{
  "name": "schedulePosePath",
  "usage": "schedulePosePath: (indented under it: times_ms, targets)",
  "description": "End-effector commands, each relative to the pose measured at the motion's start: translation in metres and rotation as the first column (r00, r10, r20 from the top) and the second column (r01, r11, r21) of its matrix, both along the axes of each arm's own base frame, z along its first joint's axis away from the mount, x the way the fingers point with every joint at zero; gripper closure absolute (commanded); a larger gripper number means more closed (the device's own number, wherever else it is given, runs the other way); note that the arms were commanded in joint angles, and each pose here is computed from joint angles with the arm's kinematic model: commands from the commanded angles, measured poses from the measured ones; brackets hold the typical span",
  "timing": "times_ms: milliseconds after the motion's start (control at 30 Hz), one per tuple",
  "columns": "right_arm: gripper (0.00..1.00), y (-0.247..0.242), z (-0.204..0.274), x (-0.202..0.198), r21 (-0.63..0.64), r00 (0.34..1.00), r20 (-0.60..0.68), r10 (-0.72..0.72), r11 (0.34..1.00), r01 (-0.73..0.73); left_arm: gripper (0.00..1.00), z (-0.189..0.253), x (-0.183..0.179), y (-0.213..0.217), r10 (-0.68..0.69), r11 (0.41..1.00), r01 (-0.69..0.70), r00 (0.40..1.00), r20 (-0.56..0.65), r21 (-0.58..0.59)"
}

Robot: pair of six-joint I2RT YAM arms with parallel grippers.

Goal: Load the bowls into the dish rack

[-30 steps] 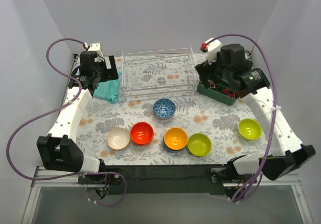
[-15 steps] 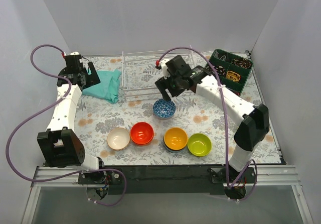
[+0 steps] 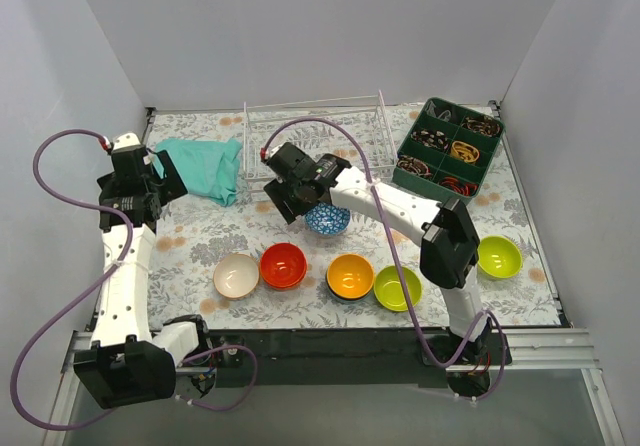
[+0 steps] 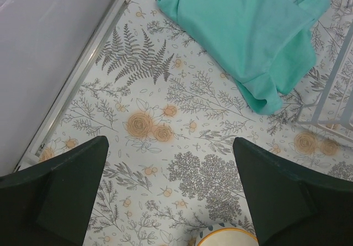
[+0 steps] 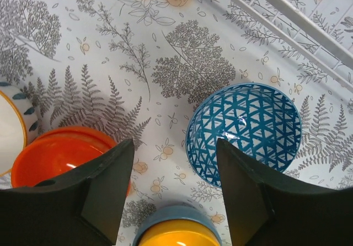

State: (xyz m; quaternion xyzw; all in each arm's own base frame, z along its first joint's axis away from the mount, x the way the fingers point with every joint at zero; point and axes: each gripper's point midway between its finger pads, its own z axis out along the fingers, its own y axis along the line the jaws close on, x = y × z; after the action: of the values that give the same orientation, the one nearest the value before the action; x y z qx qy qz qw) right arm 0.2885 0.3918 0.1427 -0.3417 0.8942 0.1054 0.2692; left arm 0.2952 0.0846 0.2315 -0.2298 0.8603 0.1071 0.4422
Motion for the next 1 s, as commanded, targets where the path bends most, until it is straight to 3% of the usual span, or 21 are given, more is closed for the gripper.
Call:
schedulePosePath:
  times_ms: [0, 300, 700, 967]
  targets:
    - [0.32, -0.007, 0.004, 0.022, -0.037, 0.980, 0.109, -0.165, 0.985, 0.170, 0.02, 0.000, -0.011, 0.006, 0.017, 1.000, -0.016, 1.000, -0.007, 0.019]
    - [0.42, -0.016, -0.039, 0.018, -0.127, 0.975, 0.064, -0.212, 0.968, 0.218, 0.02, -0.010, -0.015, 0.009, 0.027, 0.999, -0.026, 0.999, -0.026, 0.024]
    - [0.46, -0.008, -0.072, 0.023, -0.173, 0.977, 0.037, -0.209, 0.962, 0.213, 0.02, -0.023, -0.018, 0.007, 0.017, 1.000, -0.016, 0.998, -0.058, 0.011]
    - [0.57, -0.021, -0.070, 0.017, -0.208, 0.979, 0.051, -0.198, 0.957, 0.205, 0.02, -0.025, -0.018, 0.006, 0.012, 1.000, -0.012, 0.998, -0.066, 0.007]
